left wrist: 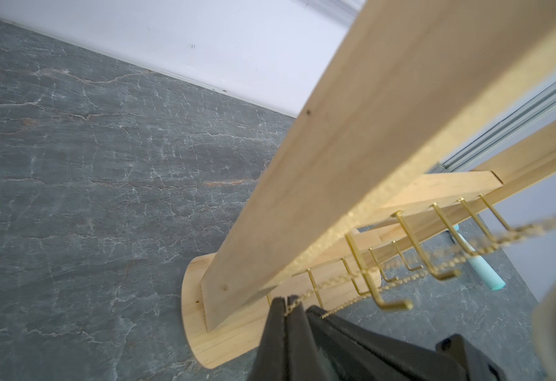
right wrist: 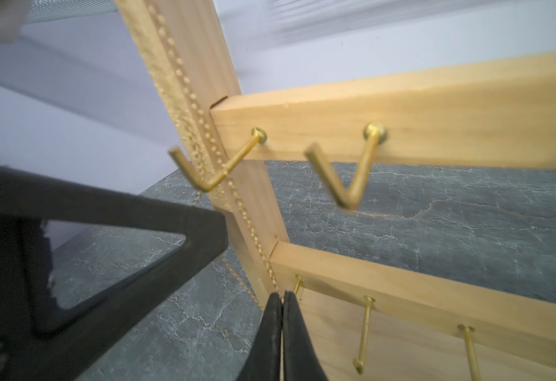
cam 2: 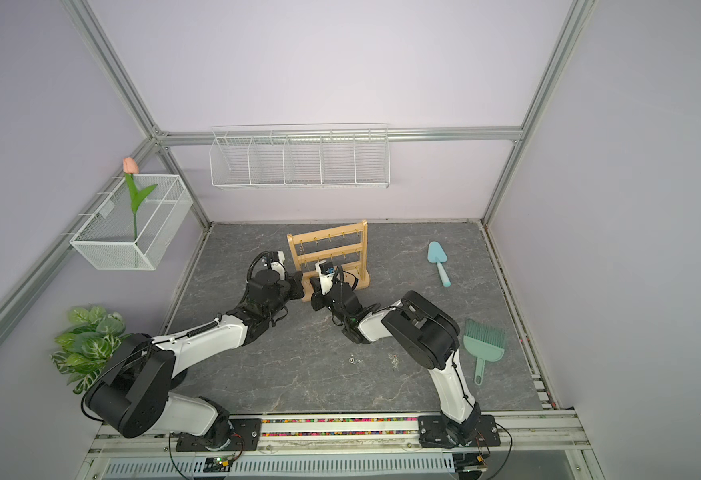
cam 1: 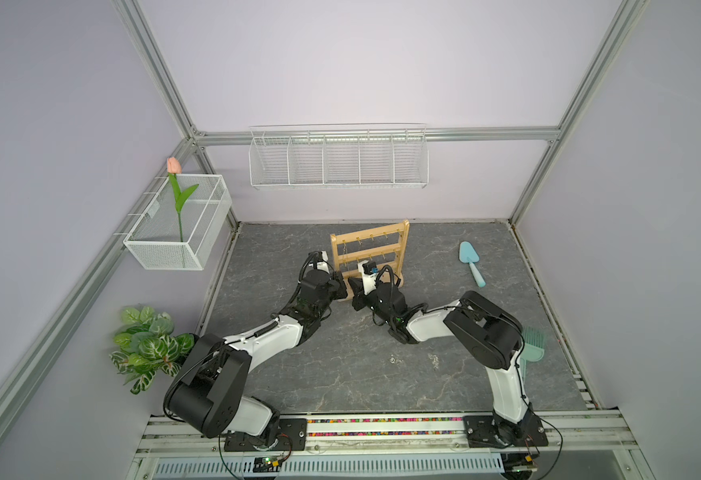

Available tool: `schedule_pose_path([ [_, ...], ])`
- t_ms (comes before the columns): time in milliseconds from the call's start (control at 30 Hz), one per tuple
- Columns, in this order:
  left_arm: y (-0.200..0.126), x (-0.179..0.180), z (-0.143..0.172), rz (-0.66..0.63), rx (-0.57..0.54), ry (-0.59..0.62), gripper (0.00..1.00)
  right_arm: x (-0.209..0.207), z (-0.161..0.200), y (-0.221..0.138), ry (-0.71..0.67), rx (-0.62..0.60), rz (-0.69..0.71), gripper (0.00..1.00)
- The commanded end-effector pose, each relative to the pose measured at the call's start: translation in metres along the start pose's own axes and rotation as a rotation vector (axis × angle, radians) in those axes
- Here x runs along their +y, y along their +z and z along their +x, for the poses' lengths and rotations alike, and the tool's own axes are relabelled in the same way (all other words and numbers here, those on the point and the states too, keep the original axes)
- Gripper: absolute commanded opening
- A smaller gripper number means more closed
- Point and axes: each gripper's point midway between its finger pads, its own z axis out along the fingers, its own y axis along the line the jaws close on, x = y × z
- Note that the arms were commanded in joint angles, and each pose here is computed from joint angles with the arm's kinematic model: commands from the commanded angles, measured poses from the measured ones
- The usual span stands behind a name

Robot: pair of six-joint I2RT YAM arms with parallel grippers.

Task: Hang the necklace on the jewelry display stand
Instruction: Hang the necklace on the stand.

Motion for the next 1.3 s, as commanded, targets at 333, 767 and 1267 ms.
schedule_pose_path([
  [333,0.005,-0.013,-0.025,0.017,-0.061,0.015,0.0,-0.002,0.003,0.009,-0.01,-0.007,0.009,0.09],
  [767,0.002,-0.012,-0.025,0.014,-0.067,0.008,0.0,-0.004,0.008,0.01,-0.017,0.004,0.018,0.11],
  [1267,-0.002,-0.011,-0.023,0.02,-0.059,-0.009,0.05,-0.004,0.002,0.007,-0.015,-0.009,0.018,0.21],
])
